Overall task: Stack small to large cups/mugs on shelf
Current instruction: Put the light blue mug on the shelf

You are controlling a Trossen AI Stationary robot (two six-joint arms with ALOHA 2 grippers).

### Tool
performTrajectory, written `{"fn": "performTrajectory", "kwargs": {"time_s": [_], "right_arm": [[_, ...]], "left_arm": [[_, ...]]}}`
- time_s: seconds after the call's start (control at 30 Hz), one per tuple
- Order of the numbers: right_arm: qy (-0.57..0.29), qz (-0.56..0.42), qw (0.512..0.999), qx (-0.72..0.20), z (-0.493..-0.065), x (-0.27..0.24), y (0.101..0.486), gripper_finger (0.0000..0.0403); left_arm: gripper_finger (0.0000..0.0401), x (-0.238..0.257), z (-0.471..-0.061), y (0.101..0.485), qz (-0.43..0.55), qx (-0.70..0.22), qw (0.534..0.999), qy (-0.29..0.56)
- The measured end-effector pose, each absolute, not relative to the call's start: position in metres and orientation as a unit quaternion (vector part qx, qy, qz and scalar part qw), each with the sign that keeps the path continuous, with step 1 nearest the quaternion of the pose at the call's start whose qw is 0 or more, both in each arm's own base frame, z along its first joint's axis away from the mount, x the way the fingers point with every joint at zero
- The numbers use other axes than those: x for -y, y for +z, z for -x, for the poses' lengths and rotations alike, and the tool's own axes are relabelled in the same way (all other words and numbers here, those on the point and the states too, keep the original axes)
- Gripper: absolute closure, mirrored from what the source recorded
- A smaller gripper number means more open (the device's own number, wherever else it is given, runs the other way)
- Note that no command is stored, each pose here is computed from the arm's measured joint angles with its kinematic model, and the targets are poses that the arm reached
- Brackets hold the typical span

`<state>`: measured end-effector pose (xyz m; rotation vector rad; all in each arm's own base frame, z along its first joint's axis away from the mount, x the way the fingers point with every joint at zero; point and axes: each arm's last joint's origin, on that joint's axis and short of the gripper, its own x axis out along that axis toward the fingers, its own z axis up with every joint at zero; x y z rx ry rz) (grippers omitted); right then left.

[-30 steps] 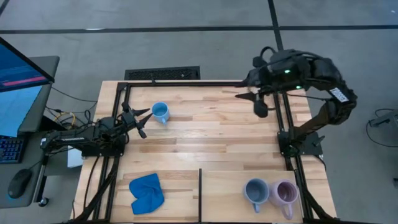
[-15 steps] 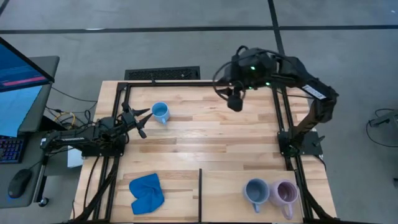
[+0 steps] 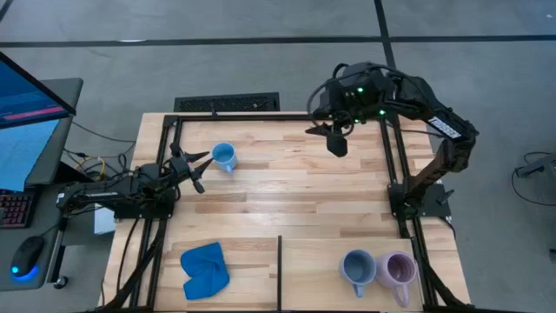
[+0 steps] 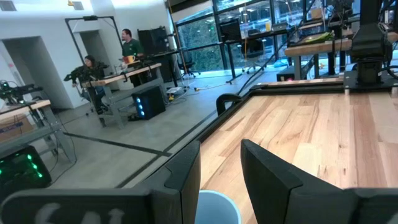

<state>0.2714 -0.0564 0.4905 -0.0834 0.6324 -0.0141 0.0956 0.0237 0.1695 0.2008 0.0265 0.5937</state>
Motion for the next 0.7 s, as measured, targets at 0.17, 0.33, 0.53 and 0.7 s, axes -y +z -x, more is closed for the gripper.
{"fn": "performTrajectory", "kwargs": {"time_s": [0.17,0.33,0.53,0.7], "right_arm": [[0.001,0.045,0.955,-0.293,-0.257,0.053,0.474,0.0220],[-0.010,0.036,0.969,-0.243,-0.222,0.045,0.445,0.0220],[-0.004,0.027,0.985,-0.168,-0.172,0.027,0.404,0.0220],[-0.010,0.030,0.995,-0.090,-0.140,0.018,0.360,0.0220]], "left_arm": [[0.0293,-0.024,-0.096,0.170,-0.097,-0.013,0.952,0.290],[0.0293,-0.024,-0.096,0.170,-0.081,-0.008,0.953,0.290],[0.0293,-0.024,-0.096,0.170,-0.081,-0.007,0.953,0.290],[0.0293,-0.024,-0.096,0.170,-0.080,-0.007,0.954,0.290]]}}
